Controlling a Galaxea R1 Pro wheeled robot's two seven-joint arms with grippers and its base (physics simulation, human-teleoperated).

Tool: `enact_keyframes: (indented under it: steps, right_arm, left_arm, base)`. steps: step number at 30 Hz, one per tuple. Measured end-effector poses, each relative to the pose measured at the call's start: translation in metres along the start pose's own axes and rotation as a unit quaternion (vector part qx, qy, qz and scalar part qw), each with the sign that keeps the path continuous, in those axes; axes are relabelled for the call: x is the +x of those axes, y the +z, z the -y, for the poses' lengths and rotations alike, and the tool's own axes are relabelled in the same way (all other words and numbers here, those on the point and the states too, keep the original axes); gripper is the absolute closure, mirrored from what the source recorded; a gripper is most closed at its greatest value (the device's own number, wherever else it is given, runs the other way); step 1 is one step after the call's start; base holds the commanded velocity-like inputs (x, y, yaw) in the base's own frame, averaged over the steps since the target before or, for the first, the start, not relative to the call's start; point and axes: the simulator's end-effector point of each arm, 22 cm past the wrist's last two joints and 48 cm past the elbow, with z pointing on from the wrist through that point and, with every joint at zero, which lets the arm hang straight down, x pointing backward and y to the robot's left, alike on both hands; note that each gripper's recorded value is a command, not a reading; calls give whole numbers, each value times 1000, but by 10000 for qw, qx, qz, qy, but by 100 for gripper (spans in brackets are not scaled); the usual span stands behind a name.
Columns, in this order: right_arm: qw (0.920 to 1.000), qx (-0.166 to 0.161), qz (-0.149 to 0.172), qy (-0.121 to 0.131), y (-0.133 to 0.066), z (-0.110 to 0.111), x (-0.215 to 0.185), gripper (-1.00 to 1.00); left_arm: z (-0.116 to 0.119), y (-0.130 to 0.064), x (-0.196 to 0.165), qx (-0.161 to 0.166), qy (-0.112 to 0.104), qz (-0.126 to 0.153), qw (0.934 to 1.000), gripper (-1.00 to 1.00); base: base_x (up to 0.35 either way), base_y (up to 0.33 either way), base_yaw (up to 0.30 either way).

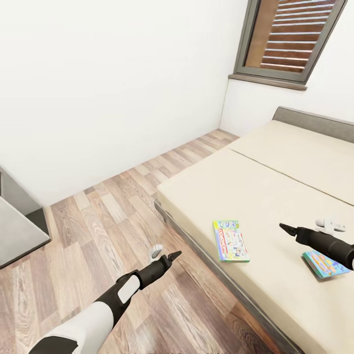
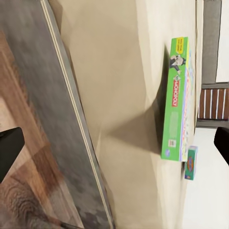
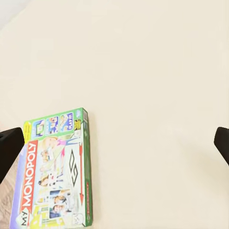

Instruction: Put all the toys in the child's room - the three board games (two on the bed and one on the table), the two jigsaw puzzles on the table, and the tennis ball on the table - inside the toy box on the table in the child's room.

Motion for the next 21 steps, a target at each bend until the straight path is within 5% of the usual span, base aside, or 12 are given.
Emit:
enact_keyframes:
  steps: [21]
  right_arm:
    - [9999, 49, -157, 18, 11, 5, 15, -100]
  left_arm:
    - [-8, 3, -6, 69, -51, -27, 10000, -100]
  base:
    - [0, 0, 0]
